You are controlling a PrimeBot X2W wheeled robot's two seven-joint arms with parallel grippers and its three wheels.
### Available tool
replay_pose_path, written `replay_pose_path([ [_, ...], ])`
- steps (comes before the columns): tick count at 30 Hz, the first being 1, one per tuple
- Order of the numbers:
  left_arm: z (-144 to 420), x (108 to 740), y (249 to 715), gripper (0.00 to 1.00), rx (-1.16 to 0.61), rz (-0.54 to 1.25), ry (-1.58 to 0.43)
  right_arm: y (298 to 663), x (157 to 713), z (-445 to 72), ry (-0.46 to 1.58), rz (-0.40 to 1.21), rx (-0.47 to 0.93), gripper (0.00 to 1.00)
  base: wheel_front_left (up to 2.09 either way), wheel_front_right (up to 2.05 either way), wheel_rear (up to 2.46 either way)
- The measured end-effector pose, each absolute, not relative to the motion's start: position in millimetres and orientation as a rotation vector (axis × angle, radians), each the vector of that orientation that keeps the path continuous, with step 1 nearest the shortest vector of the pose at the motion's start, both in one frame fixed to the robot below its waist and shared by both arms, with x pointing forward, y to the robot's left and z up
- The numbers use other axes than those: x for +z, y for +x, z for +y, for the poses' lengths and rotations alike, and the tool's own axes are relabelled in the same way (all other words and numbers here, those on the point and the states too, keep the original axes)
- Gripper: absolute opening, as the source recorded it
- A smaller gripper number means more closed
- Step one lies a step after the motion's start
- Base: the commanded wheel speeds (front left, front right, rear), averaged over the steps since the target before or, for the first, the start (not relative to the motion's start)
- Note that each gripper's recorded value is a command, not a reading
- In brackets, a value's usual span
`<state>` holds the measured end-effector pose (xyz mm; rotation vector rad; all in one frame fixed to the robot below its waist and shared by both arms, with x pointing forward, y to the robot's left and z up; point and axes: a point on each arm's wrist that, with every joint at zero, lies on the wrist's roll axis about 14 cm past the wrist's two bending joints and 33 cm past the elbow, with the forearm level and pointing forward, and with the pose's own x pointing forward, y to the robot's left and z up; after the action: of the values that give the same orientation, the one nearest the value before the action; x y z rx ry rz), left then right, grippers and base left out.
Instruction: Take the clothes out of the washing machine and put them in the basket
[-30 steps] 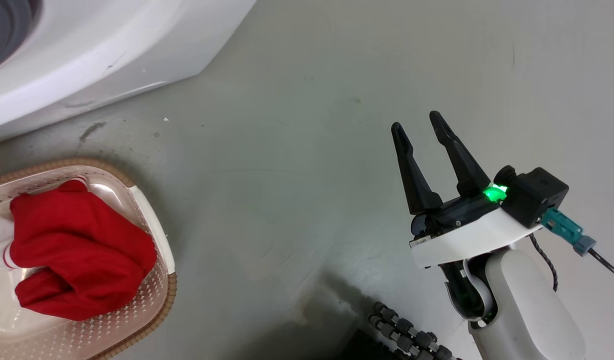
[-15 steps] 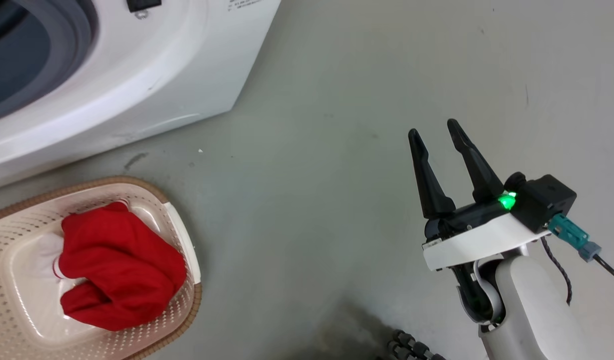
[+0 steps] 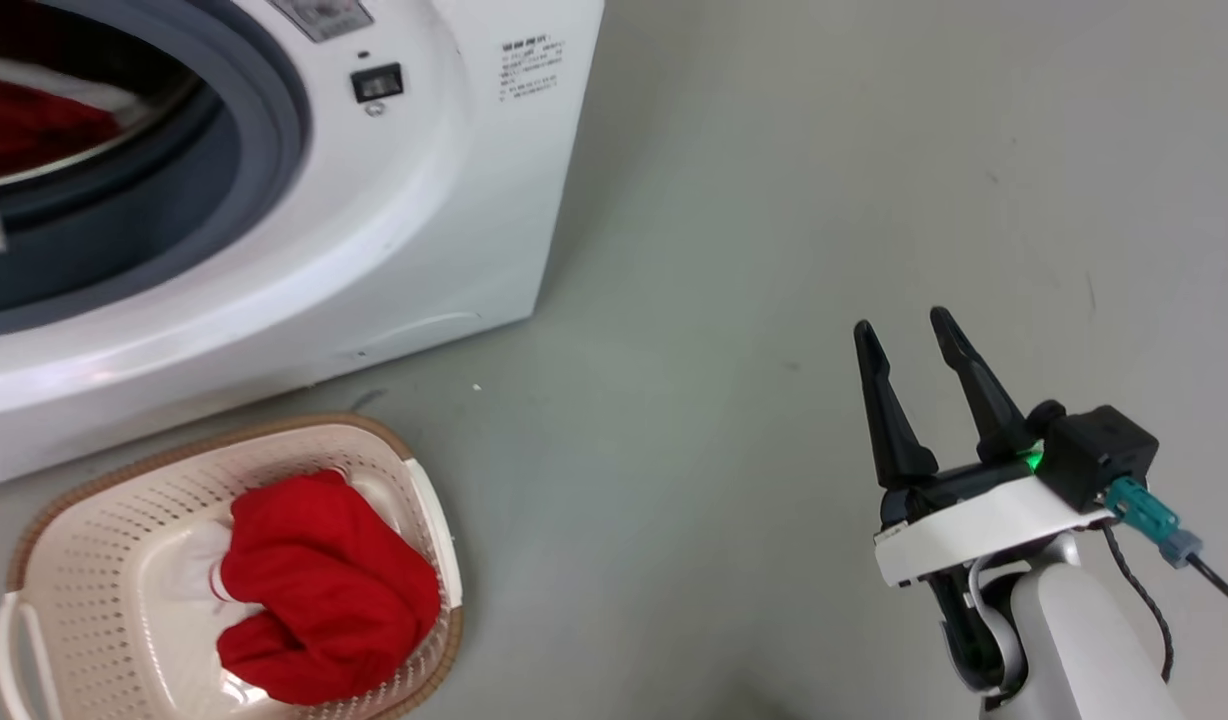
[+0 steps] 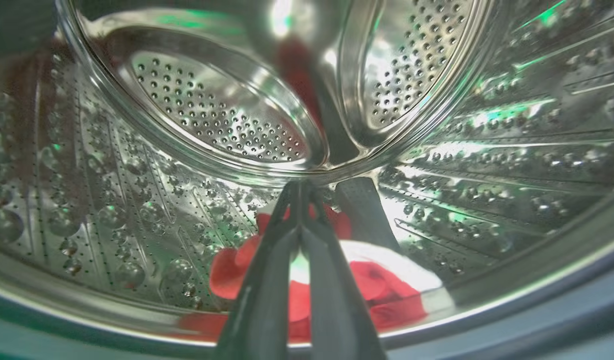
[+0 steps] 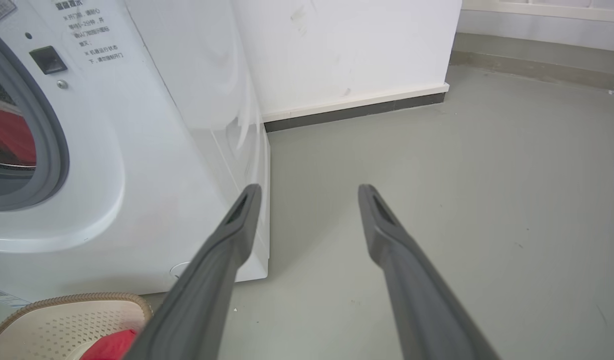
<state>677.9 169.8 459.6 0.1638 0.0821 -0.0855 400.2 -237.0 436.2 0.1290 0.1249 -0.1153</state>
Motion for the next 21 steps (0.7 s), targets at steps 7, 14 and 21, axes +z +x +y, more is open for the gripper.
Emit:
replay_pose_path([
  [7, 166.3, 495.6, 639.7, 0.00, -0.082, -0.013, 0.129, 390.4, 452.2, -230.2, 0.130, 0.087, -0.097, 1.00, 0.00, 0.00, 0.00],
  [14, 172.8, 544.1, 608.1, 0.00, -0.081, -0.134, 0.101, 388.4, 466.5, -216.9, 0.132, 0.058, -0.056, 1.00, 0.00, 0.00, 0.00],
  [21, 162.4, 581.9, 571.8, 0.00, -0.103, -0.241, 0.074, 388.1, 475.3, -204.7, 0.132, 0.048, -0.018, 1.00, 0.00, 0.00, 0.00],
])
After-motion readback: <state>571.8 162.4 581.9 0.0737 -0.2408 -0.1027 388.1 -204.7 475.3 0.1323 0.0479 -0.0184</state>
